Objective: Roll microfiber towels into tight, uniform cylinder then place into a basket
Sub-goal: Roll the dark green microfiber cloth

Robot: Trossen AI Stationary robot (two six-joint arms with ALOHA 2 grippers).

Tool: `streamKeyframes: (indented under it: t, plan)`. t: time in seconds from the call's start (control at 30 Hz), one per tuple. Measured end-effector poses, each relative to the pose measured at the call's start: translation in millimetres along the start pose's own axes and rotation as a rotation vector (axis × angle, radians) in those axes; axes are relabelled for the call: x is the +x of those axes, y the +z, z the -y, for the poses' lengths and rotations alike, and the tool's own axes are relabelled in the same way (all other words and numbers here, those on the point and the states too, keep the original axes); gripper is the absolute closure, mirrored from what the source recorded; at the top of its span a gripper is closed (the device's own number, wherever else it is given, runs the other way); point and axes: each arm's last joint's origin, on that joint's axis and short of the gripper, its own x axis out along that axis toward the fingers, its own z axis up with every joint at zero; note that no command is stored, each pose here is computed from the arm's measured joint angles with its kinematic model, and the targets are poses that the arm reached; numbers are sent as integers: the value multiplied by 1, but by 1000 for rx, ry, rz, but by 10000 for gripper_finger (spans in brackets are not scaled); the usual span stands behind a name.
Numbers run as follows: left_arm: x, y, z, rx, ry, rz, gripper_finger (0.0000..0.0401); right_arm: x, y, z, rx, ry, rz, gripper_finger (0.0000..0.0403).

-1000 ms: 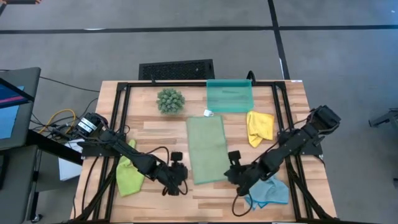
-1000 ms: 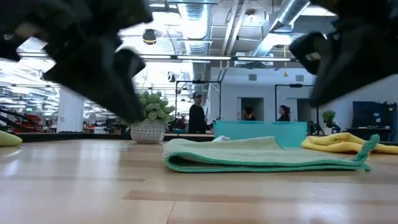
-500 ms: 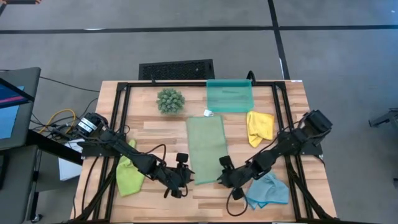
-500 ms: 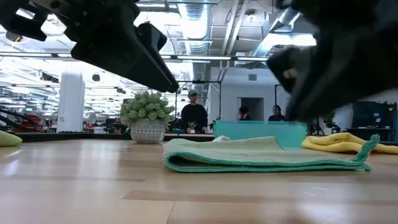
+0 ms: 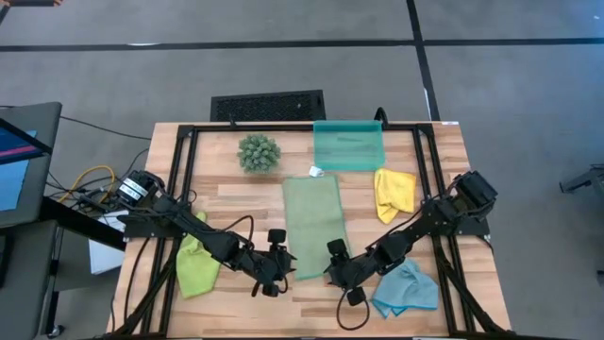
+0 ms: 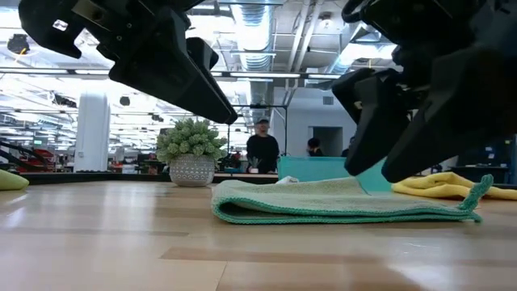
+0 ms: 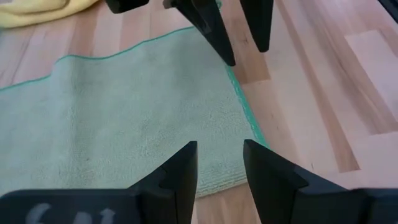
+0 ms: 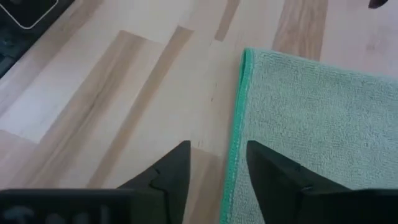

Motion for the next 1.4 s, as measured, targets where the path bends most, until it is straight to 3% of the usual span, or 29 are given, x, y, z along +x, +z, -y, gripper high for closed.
streamKeyframes:
  t: [0.2, 0.5, 0.73, 0.97, 1.4]
  plan:
    - [0, 1, -1, 17, 29, 9, 278, -5, -2, -1, 18, 2, -47, 198]
    - [2, 4, -7, 23, 79, 37, 278, -22, 4, 1, 58, -1, -41, 226]
    - [4, 8, -13, 24, 99, 60, 278, 3, -3, 0, -2, -2, -18, 249]
    - [5, 8, -14, 27, 103, 62, 278, 7, -3, -1, -7, -1, -4, 257]
    - [5, 11, -15, 21, 123, 92, 278, 0, 0, 1, -7, -3, -5, 216]
